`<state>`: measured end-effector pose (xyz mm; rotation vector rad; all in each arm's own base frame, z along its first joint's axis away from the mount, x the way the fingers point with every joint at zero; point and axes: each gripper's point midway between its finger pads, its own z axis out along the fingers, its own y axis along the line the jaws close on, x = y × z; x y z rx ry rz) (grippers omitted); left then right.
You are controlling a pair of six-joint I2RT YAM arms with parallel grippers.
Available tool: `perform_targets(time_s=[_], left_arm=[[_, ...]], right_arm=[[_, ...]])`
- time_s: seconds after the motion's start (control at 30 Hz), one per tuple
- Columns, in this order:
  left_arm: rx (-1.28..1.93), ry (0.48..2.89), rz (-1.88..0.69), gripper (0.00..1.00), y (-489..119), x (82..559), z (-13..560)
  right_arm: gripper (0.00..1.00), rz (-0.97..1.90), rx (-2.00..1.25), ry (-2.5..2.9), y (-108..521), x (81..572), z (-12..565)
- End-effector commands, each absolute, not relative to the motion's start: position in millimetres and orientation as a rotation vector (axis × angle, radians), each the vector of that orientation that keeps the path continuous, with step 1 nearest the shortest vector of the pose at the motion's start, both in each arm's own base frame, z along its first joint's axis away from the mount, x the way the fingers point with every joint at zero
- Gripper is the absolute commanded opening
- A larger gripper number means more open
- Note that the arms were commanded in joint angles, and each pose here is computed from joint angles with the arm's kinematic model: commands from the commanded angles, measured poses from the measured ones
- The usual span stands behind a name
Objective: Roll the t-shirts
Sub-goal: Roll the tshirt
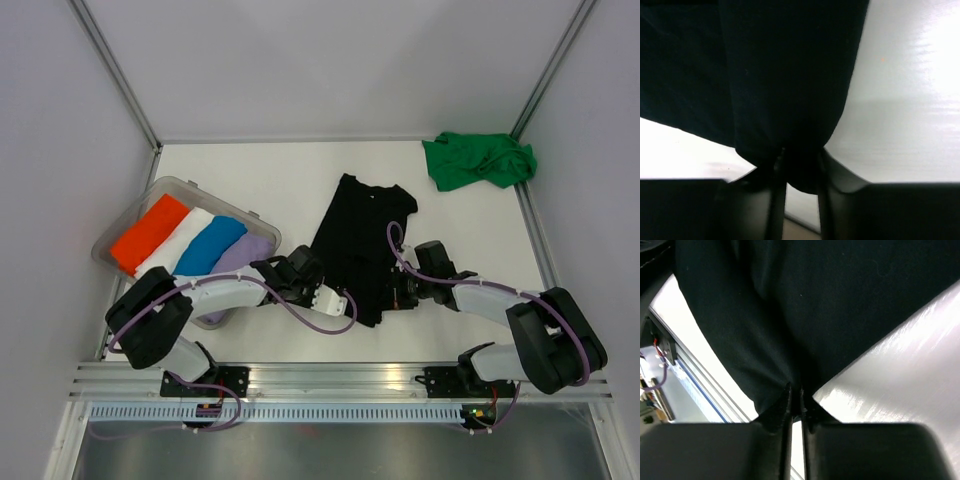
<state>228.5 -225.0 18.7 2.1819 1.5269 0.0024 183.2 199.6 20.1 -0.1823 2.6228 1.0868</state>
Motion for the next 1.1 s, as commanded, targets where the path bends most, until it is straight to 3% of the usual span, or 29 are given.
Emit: perform_targets(time_s=[0.0, 0.1, 0.27, 0.47, 0.63, 0.8, 0.93, 1.0, 1.07], left_arm=[[2.258, 1.544, -0.016, 0.23, -216, 218, 2], [2.252, 1.576, -0.051, 0.03, -217, 215, 3], [2.246, 1.705, -0.218, 0.02, -220, 197, 12], [2.176, 1.938, -0.527, 0.02, -222, 186, 35], [2.120, 2.007, -0.570, 0.02, -222, 200, 41], [2.108, 2.027, -0.589, 0.02, -225, 207, 43], [2.104, 2.028, -0.581, 0.02, -226, 211, 46], [2.101, 2.031, -0.581, 0.02, -226, 211, 46], [2.099, 2.033, -0.579, 0.02, -225, 211, 46]], right_arm=[[0.14, 1.027, -0.239, 2.589, 196, 195, 28], [0.25, 0.979, -0.289, 2.567, 193, 202, 37], [0.38, 0.906, -0.403, 2.464, 191, 219, 75], [0.45, 0.829, -0.605, 2.179, 191, 233, 129], [0.48, 0.694, -1.037, 1.828, 203, 202, 157], [0.56, 0.579, -1.339, 1.697, 198, 162, 124], [0.59, 0.479, -1.427, 1.732, 200, 165, 105], [0.67, 0.444, -1.497, 1.739, 205, 164, 91], [0.69, 0.452, -1.529, 1.704, 217, 162, 88]])
